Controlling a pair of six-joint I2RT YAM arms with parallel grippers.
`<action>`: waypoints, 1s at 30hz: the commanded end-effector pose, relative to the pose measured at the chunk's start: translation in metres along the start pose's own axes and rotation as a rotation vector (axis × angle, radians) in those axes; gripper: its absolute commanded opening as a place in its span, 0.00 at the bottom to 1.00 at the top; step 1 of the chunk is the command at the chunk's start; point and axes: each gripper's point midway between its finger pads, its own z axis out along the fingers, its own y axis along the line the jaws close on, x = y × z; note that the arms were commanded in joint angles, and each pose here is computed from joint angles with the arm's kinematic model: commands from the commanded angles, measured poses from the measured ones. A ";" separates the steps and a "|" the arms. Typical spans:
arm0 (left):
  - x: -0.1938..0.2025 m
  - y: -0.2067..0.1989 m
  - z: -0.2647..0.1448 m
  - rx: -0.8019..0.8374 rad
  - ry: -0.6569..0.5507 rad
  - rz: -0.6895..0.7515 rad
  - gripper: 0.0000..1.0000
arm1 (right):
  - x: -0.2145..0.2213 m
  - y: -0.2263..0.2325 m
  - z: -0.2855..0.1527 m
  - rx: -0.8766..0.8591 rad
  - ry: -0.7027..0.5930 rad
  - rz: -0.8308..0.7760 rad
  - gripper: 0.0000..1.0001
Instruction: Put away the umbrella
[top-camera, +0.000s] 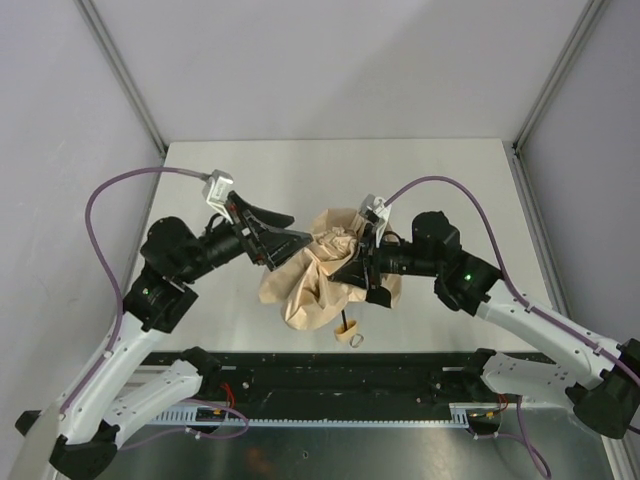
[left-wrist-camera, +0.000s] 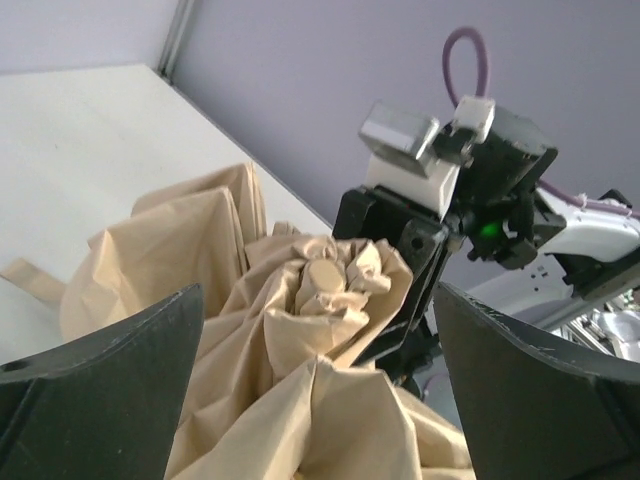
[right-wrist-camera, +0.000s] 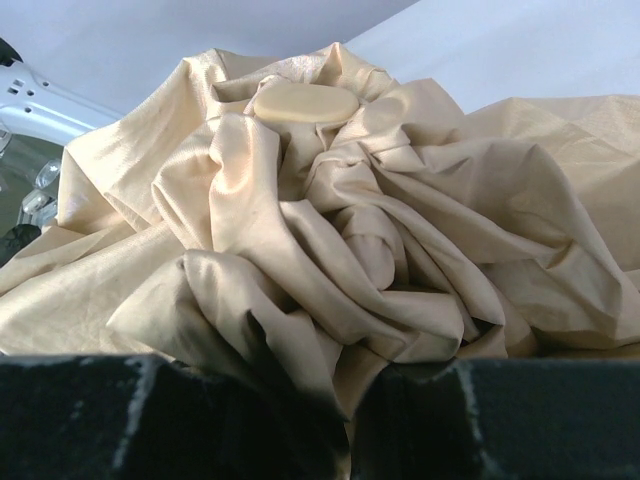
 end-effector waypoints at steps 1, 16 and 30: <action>0.028 0.006 0.000 0.016 0.094 -0.074 0.99 | -0.053 0.022 -0.010 -0.079 -0.149 -0.107 0.00; 0.059 -0.018 0.042 0.233 0.151 -0.110 0.99 | -0.048 0.032 0.001 -0.173 -0.124 -0.094 0.00; 0.055 -0.017 0.036 0.254 0.105 -0.069 0.02 | -0.040 0.041 -0.015 -0.152 -0.074 -0.022 0.27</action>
